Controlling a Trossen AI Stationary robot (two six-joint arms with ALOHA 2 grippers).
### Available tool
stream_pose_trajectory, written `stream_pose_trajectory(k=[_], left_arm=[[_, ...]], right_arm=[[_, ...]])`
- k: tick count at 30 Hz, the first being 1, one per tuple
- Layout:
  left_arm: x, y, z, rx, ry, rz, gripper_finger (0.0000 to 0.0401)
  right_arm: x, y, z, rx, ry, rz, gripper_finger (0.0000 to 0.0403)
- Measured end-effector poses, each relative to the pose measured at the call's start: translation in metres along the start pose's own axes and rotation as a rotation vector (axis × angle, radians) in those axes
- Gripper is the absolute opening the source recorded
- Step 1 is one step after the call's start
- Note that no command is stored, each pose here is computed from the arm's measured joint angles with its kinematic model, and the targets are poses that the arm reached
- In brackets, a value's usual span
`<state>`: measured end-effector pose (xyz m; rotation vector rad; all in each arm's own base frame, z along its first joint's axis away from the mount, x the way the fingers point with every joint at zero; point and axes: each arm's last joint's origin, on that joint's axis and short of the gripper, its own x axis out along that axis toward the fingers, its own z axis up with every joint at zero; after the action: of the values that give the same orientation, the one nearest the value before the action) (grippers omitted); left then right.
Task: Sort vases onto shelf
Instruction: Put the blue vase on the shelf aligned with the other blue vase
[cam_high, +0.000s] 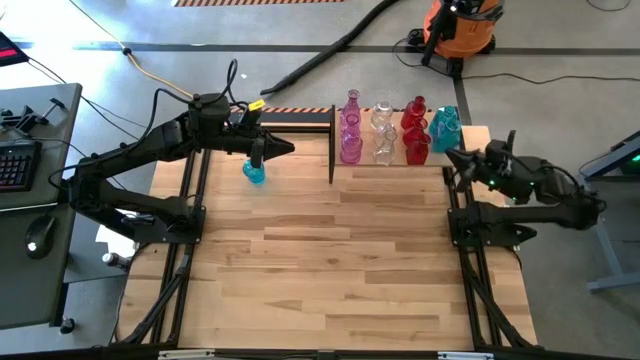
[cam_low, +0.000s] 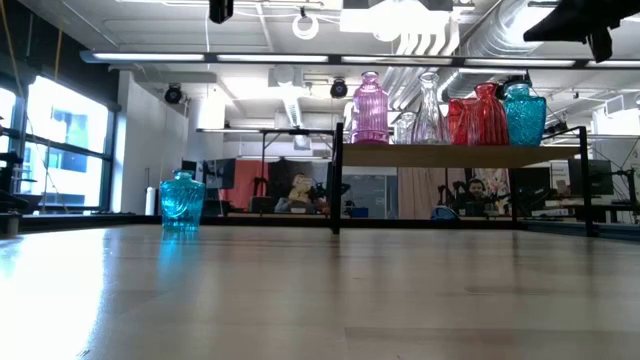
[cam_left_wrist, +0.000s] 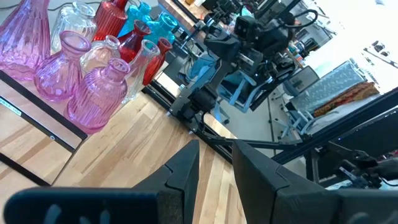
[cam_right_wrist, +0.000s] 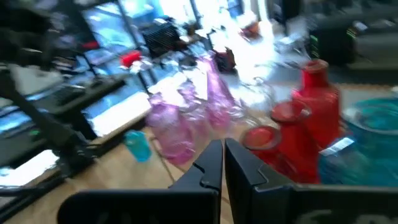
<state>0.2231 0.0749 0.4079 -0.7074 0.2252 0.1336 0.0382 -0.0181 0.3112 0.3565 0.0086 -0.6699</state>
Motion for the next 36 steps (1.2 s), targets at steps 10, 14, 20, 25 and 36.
stream_pose_trajectory(k=[10,14,20,25,36], left_arm=[[0.000,0.000,0.000,0.000,0.000,0.000,0.0088],[0.000,0.000,0.000,-0.001,0.003,0.002,0.0088],[0.000,0.000,-0.001,-0.001,0.005,0.001,0.0088],[0.000,0.000,-0.001,-0.001,0.005,0.000,0.0088],[0.000,0.000,-0.001,-0.001,0.006,0.000,0.0088]], right_arm=[[-0.007,-0.008,-0.026,-0.082,-0.076,0.306,0.0000],[-0.008,-0.008,-0.028,-0.141,-0.032,0.345,0.0000],[-0.007,-0.009,-0.037,-0.181,0.044,0.367,0.0000],[-0.006,-0.006,-0.039,-0.202,0.046,0.451,0.0002],[0.007,0.001,-0.055,-0.094,0.065,0.539,0.0033]])
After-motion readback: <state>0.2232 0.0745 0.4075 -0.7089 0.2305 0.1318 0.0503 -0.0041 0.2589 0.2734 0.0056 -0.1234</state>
